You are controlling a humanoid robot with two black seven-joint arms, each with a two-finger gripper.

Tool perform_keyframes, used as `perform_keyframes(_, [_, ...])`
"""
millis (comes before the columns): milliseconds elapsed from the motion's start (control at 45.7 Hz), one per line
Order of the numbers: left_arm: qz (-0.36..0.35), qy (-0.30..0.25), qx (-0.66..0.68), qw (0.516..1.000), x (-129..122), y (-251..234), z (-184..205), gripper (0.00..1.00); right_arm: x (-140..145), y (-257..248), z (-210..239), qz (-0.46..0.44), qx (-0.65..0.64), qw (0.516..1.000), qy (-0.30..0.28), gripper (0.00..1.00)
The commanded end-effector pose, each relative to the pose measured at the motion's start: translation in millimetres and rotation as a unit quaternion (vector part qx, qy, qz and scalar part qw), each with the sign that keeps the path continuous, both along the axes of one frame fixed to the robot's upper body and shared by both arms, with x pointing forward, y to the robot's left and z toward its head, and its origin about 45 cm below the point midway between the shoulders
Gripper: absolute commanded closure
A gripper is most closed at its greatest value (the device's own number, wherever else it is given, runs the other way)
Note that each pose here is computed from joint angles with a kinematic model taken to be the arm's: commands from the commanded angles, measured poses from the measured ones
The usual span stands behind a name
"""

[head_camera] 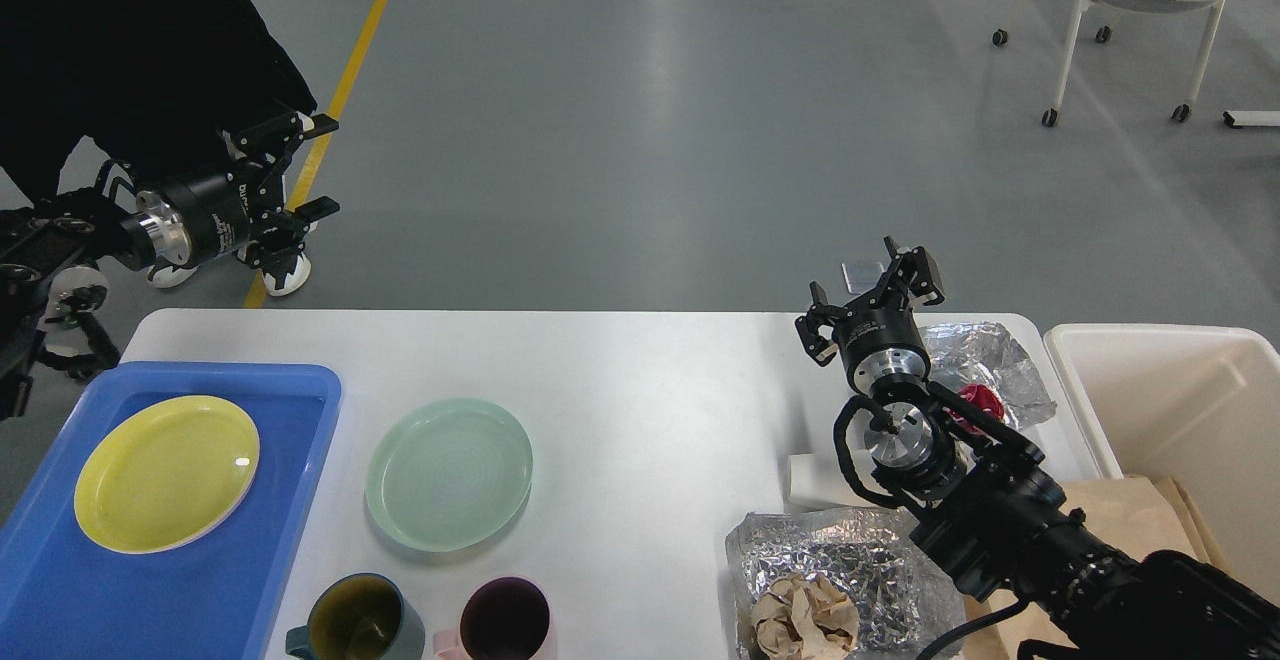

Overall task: Tidy desktop
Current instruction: 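Release the yellow plate onto the blue tray and lift the left gripper, then move the left gripper down toward the olive-green cup nearest the robot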

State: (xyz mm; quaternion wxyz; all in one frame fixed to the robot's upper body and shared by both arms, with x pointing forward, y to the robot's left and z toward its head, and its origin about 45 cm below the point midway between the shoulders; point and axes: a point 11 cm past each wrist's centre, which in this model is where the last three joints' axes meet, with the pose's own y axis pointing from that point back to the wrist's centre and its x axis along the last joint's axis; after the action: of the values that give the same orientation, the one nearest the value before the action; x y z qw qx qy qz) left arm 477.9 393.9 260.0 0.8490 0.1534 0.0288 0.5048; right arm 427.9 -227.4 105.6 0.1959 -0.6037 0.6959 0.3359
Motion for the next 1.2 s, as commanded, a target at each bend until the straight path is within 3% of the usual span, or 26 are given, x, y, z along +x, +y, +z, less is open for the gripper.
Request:
perform_keyframes(0, [-0.071,0.061,0.078,0.993,-11.5,5.7,7.5,0.02,0.0,0.2,0.2,0.000,0.000,1.000,0.000,0.00])
perform_keyframes(241, [-0.116,0.071,0.204,0.969,2.3,-1.7,50.2,0.02,0.0,-0.2,-0.1,0.000,0.000,1.000,0.000,0.00])
perform_keyframes(416, [-0.195,0.157,0.303,0.920,-8.3,-31.1,15.4,0.02,0.0,0.2,0.2,0.000,0.000,1.000,0.000,0.00])
perform_keyframes(612, [-0.255,0.264,0.348,0.863,-35.3,-38.4,11.9,0.02,0.0,-0.2,-0.1,0.000,0.000,1.000,0.000,0.00])
perform_keyframes(744, [-0.281,0.262,0.385,0.839,-29.8,-59.0,20.0,0.02,0.0,0.2,0.2,0.000,0.000,1.000,0.000,0.00])
perform_keyframes(941, [-0.321,0.283,0.486,0.762,-25.5,-97.8,17.1,0.02,0.0,-0.2,-0.1,0.000,0.000,1.000,0.000,0.00])
perform_keyframes(1181, [-0.390,0.337,0.494,0.700,-61.0,-136.7,-25.7,0.02,0.0,-0.2,-0.1,0.000,0.000,1.000,0.000,0.00])
